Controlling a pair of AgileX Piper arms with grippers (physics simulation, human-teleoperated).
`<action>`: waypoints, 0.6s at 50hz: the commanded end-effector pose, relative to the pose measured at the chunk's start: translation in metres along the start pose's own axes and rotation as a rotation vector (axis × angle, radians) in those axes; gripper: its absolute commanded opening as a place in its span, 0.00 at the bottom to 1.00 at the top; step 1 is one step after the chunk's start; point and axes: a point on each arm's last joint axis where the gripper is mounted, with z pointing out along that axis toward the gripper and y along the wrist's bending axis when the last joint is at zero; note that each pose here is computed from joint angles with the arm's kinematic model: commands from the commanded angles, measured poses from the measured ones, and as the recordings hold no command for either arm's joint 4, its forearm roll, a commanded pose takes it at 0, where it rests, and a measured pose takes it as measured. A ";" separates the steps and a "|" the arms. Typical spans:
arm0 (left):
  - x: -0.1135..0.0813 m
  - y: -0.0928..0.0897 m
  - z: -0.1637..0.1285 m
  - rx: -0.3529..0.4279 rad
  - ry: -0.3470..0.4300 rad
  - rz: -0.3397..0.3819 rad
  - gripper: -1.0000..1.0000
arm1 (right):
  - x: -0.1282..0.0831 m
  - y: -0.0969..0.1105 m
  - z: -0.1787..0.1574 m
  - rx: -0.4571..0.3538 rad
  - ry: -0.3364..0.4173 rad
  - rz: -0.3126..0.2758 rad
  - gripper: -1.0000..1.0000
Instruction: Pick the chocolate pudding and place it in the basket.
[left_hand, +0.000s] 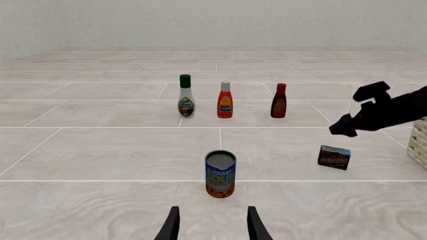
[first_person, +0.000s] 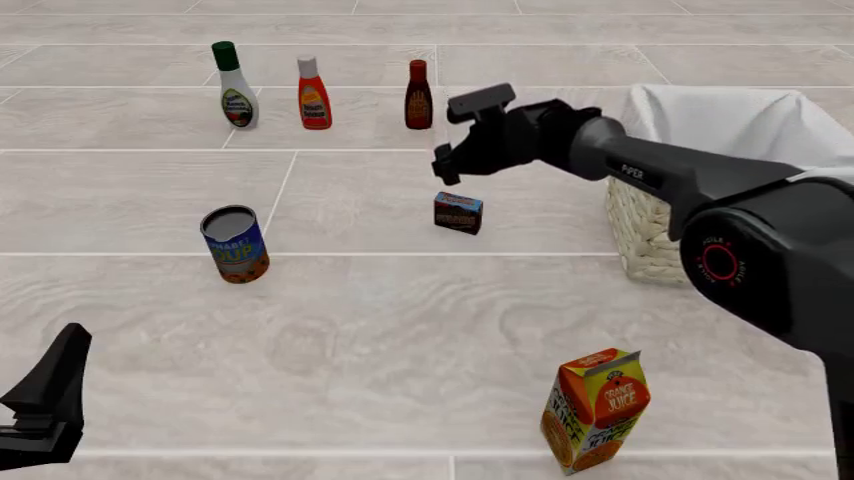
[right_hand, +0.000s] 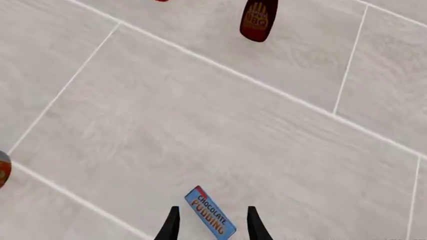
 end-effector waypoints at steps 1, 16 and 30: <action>0.000 0.000 0.000 0.000 0.000 0.000 1.00 | 0.007 -0.003 0.008 0.004 0.016 0.008 1.00; 0.000 0.000 0.000 0.000 0.000 0.000 1.00 | 0.014 -0.004 0.016 0.006 0.028 0.015 1.00; 0.000 0.000 0.000 0.000 0.000 0.000 1.00 | 0.023 -0.005 0.025 0.007 0.042 0.023 1.00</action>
